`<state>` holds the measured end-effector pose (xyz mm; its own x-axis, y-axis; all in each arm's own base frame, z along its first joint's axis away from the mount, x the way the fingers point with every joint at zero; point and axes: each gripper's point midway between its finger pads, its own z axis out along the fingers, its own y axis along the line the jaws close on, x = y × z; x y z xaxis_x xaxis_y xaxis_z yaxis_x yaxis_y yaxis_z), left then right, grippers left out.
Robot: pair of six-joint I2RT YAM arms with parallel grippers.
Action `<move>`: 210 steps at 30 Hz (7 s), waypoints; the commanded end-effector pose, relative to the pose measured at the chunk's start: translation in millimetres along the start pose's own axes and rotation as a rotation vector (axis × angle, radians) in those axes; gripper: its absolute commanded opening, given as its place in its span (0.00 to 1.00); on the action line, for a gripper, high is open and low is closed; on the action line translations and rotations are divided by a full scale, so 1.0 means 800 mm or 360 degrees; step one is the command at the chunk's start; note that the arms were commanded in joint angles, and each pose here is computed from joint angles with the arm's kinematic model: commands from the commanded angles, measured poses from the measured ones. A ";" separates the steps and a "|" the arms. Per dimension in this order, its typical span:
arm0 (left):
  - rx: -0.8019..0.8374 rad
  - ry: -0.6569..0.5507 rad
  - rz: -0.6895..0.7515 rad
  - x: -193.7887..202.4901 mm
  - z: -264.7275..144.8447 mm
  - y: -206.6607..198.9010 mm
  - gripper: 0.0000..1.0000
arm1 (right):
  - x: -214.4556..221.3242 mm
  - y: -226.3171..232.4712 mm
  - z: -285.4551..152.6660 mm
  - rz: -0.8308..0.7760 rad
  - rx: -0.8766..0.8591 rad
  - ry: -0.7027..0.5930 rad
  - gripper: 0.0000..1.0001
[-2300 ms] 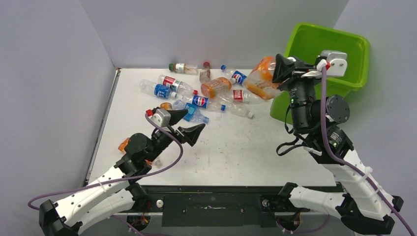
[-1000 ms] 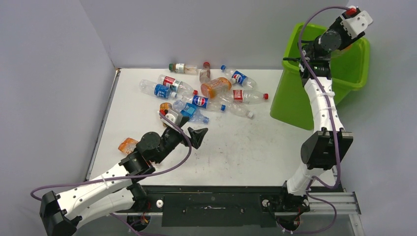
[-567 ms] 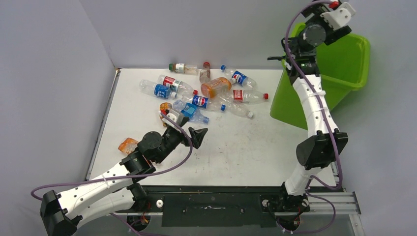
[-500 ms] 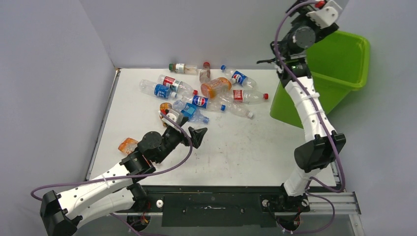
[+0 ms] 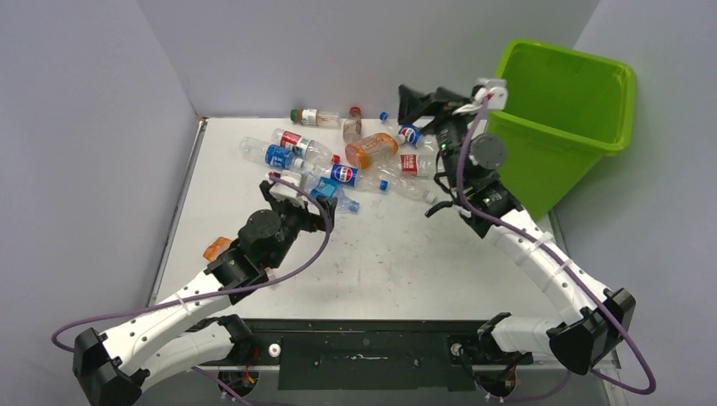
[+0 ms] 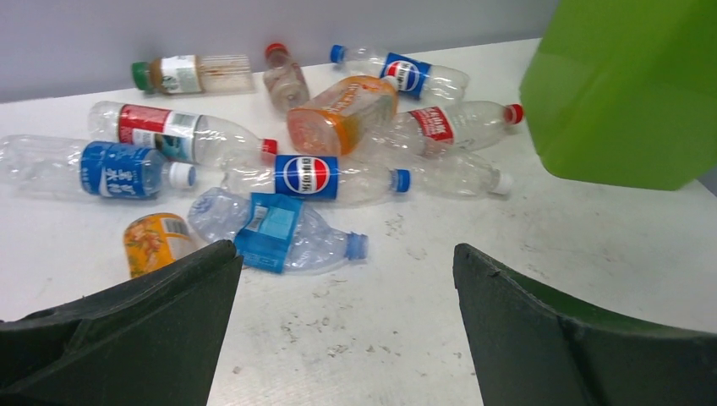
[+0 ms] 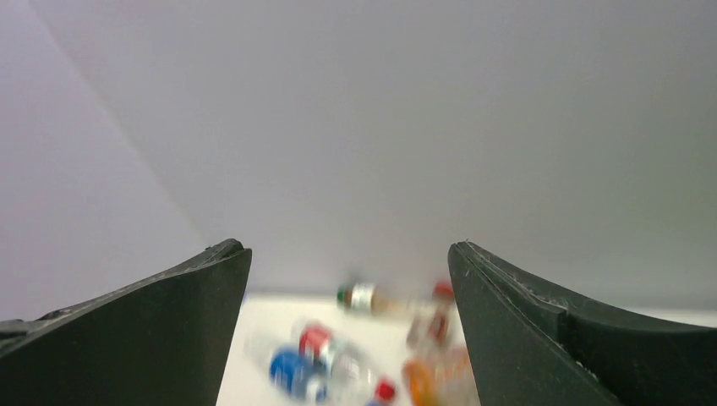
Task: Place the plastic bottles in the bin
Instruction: Pick up the plastic bottle at the center of the board, then place the plastic bottle in the trash bin.
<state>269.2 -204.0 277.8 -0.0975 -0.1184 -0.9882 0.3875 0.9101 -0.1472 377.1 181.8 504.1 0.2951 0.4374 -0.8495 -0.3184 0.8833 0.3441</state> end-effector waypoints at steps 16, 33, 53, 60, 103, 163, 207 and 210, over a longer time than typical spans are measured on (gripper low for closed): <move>-0.1342 0.0576 -0.0746 0.101 -0.073 0.250 0.96 | 0.471 0.178 -0.305 0.0257 -0.1169 0.1611 0.93; -0.1180 0.0133 -0.0762 0.053 -0.093 0.240 0.96 | 0.591 0.302 -0.374 0.0143 -0.1397 0.1738 0.92; -0.1171 0.0074 -0.0767 0.049 -0.098 0.238 0.96 | 0.648 0.286 -0.387 -0.0014 -0.1223 0.1877 0.25; -0.1144 0.0070 -0.0727 0.035 -0.097 0.235 0.97 | 0.570 0.216 -0.353 -0.0107 -0.1047 0.1787 0.05; 0.0814 -0.0107 0.1895 0.016 -0.015 -0.097 0.96 | 0.174 0.074 -0.322 -0.0578 -0.0799 0.1745 0.05; 0.1601 -0.0180 -0.0140 -0.053 -0.081 -0.185 0.16 | 0.047 0.111 -0.223 0.0313 -0.0609 0.0449 0.37; 0.1080 -0.0387 0.0068 -0.058 -0.066 -0.136 0.96 | -0.300 -0.199 -0.040 -0.0686 0.1473 -0.0904 0.05; 0.1066 -0.0360 0.0121 -0.056 -0.065 -0.137 0.96 | -0.294 -0.241 -0.030 -0.0659 0.1566 -0.0916 0.05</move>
<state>182.0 -278.5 334.3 0.0804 -0.2343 -0.9688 0.8839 0.4661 -0.0394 347.5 -69.1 619.9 0.5430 -0.2159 -0.8115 0.7008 0.6490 0.2962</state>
